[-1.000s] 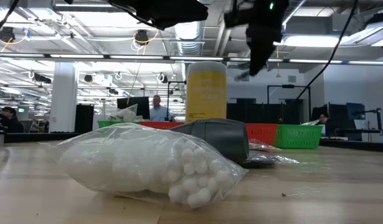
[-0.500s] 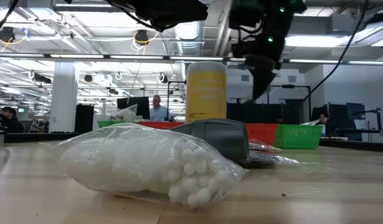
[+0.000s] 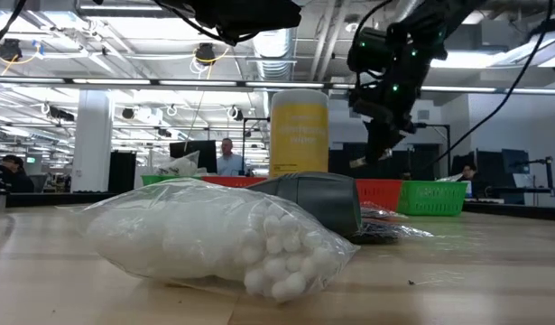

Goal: Pick & Place Travel size toiletries
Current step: Put the silver nail cutter into the right red bin, then put the black hairbrush into the right green bin

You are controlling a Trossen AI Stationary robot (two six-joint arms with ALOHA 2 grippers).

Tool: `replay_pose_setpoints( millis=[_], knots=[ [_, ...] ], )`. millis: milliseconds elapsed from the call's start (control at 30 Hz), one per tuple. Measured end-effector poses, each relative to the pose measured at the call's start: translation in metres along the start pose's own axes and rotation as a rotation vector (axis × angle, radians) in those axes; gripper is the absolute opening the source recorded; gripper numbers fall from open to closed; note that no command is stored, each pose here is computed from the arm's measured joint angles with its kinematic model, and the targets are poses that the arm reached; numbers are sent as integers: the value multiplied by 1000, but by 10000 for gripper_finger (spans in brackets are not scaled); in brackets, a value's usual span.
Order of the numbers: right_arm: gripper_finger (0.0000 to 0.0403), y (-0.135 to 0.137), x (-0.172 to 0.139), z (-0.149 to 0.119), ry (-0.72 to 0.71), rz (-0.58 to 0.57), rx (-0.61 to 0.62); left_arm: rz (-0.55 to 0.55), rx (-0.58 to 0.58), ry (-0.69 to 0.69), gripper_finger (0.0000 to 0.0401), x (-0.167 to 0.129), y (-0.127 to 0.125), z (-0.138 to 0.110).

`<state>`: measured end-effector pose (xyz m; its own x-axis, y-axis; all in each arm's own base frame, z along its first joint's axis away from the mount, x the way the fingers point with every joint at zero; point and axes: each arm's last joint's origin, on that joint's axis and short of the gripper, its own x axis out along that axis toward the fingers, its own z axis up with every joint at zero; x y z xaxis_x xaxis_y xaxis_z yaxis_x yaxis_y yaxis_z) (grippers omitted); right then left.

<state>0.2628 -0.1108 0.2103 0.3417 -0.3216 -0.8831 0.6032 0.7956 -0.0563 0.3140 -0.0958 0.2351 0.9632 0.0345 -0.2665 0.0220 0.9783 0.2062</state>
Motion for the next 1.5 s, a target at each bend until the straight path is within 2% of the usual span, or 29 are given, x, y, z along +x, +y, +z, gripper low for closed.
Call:
replay_pose_setpoints(
  millis=[367, 667, 967, 1200, 1500],
  knots=[
    [26, -1, 24, 6, 0, 19, -9, -4, -26, 0, 61, 0, 0, 0],
    [65, 0, 24, 7, -14, 22, -18, -3, -26, 1, 60, 0, 0, 0],
    [71, 0, 24, 6, 3, 18, -20, 1, -45, 1, 61, 0, 0, 0],
    [72, 16, 21, -2, 40, 60, -75, 1, -45, 1, 62, 0, 0, 0],
    [73, 44, -1, -11, 20, 117, -118, 1, -45, 2, 60, 0, 0, 0]
  ],
)
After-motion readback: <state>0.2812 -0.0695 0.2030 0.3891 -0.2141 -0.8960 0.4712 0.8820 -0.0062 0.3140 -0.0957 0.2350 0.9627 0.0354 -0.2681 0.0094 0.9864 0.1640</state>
